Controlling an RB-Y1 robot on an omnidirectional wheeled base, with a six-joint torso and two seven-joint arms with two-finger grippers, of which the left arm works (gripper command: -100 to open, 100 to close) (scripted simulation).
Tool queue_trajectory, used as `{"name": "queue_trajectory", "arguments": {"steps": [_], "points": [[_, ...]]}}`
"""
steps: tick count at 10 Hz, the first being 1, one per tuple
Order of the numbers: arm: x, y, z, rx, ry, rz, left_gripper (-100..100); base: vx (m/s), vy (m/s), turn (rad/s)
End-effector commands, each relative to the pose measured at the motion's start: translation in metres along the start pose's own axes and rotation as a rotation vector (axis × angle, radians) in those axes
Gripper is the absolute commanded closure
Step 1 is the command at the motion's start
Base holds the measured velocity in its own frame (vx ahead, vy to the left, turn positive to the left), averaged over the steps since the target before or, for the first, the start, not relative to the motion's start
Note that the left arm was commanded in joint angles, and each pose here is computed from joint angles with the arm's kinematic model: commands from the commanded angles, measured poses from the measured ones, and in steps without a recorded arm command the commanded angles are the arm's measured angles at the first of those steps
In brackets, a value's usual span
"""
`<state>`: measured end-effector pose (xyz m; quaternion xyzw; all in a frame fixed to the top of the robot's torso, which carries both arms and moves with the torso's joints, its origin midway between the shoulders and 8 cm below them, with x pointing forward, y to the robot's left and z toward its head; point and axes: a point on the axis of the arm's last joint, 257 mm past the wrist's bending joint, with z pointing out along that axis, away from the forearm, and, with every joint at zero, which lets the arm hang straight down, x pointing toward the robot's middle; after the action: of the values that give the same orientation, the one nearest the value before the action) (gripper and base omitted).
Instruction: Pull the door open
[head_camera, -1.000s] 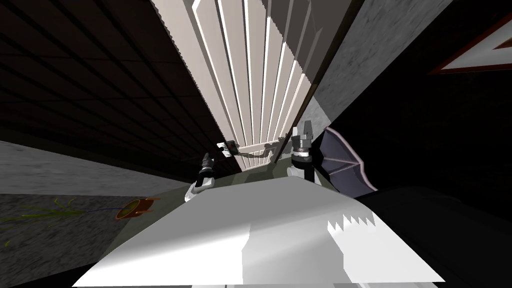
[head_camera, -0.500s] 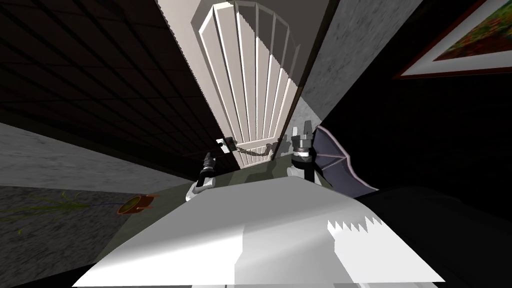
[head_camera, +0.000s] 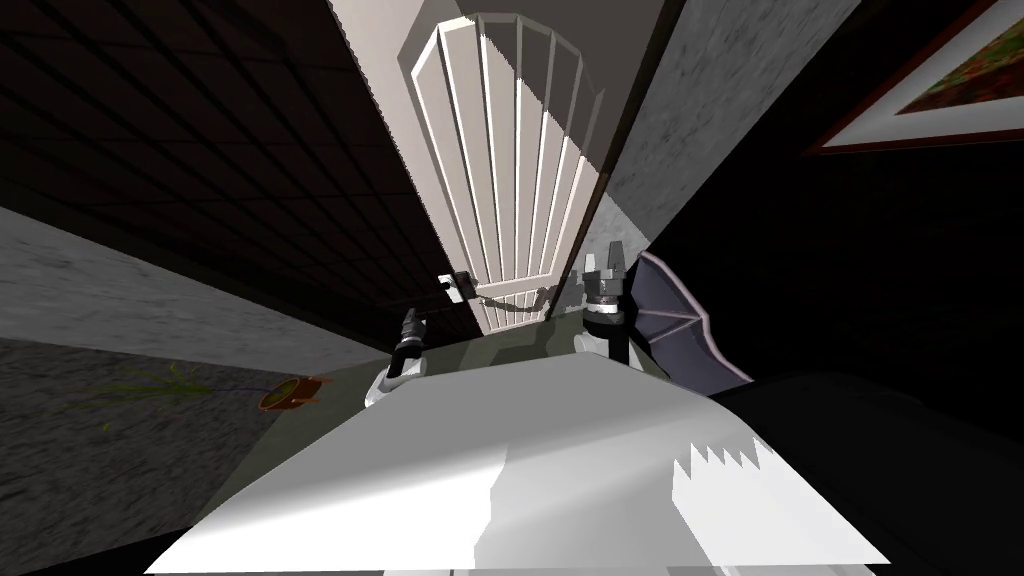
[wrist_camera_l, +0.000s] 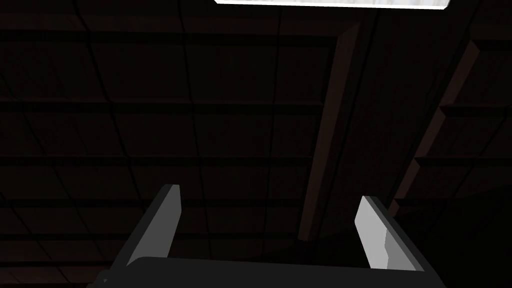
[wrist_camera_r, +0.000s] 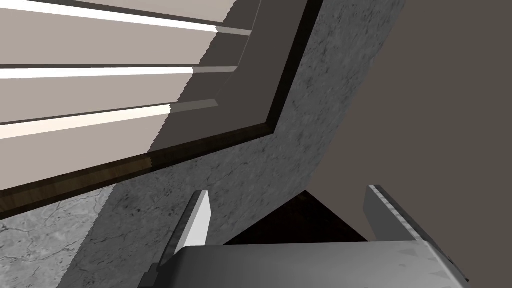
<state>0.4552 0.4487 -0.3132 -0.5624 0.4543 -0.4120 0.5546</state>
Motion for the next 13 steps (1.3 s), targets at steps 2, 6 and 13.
{"name": "queue_trajectory", "arguments": {"steps": [2,6,13], "points": [[-0.033,0.008,-0.0054,-0.022,-0.049,0.019,-100,0.085,0.099,0.092],[-0.012,-0.001,0.0046,0.000,-0.023,0.004,-100,0.175,0.017,-0.068],[0.030,-0.016,0.0147,0.040,0.033,-0.024,100,0.123,-0.050,-0.092]]}}
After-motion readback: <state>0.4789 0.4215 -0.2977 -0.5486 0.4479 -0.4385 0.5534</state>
